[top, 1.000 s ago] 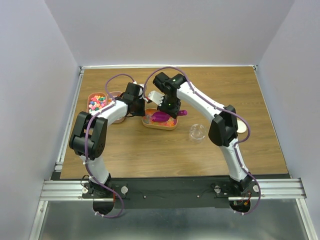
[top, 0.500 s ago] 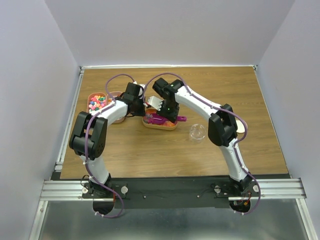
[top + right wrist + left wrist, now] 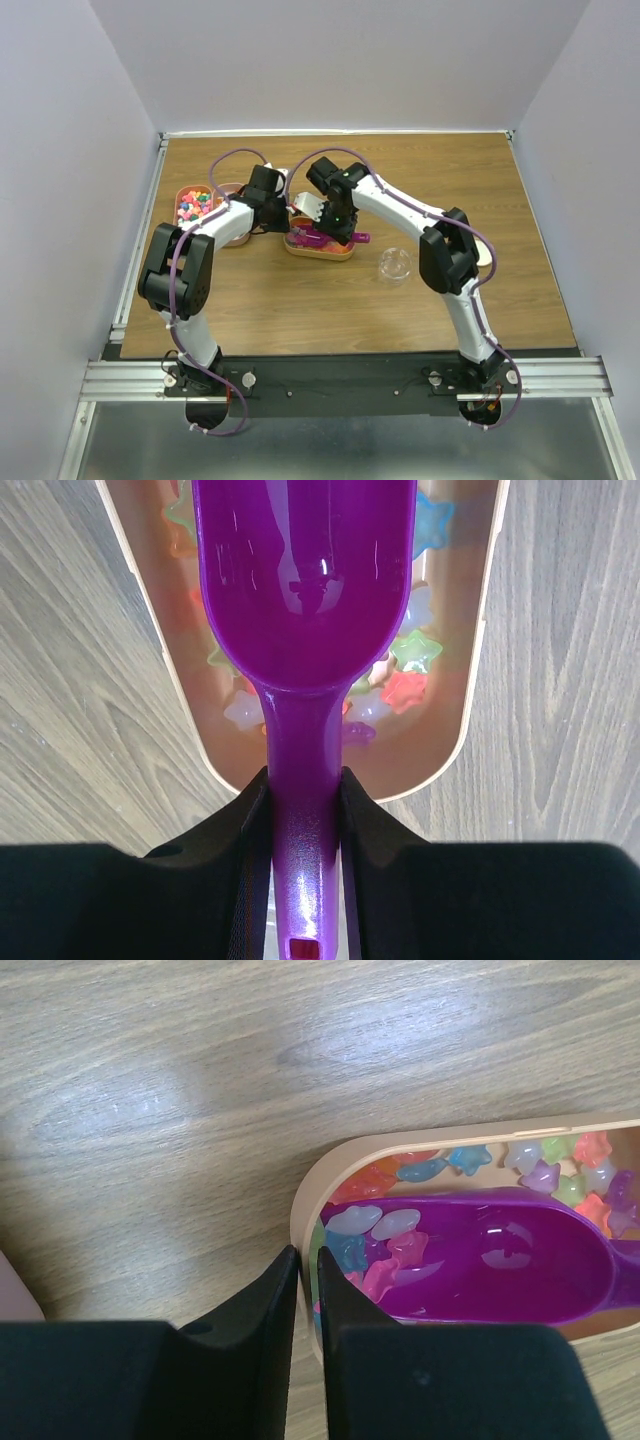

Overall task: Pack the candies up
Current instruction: Scoop the fake candies from the storage box.

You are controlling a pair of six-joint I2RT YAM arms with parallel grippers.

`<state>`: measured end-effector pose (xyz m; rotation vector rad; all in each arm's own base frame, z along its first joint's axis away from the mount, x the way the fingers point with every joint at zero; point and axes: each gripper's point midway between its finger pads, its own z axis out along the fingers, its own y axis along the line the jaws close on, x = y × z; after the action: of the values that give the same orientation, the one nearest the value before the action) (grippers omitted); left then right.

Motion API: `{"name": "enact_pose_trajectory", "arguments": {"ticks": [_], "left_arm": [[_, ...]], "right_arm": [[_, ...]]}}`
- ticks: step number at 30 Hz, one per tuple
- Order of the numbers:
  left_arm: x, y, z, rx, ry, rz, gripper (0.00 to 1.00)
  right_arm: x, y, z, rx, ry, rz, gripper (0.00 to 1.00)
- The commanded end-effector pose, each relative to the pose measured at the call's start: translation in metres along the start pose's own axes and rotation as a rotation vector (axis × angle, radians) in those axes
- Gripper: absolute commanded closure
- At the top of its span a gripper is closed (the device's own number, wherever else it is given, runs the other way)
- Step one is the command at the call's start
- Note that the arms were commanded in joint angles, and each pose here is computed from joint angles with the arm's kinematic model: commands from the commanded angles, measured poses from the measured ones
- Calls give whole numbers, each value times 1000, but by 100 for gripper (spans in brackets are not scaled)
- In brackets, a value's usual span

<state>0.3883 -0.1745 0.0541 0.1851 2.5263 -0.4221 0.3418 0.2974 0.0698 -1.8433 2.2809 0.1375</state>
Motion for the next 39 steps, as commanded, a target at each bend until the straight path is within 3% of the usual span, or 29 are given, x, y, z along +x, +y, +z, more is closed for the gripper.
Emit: {"name": "enact_pose_trajectory", "arguments": {"ticks": [1, 11, 25, 32, 39], "left_arm": [[-4, -9, -5, 53, -21, -17, 80], [-22, 8, -18, 46, -89, -76, 80], [-21, 16, -15, 23, -86, -97, 79], [-31, 16, -26, 28, -134, -100, 74], [-50, 19, -44, 13, -230, -101, 62]], "right_arm": [[-24, 6, -3, -25, -121, -37, 99], [-14, 0, -8, -18, -140, -18, 99], [-8, -3, -15, -22, -226, 12, 99], [-5, -8, -13, -22, -288, 27, 99], [-8, -7, -20, -20, -343, 23, 99]]}}
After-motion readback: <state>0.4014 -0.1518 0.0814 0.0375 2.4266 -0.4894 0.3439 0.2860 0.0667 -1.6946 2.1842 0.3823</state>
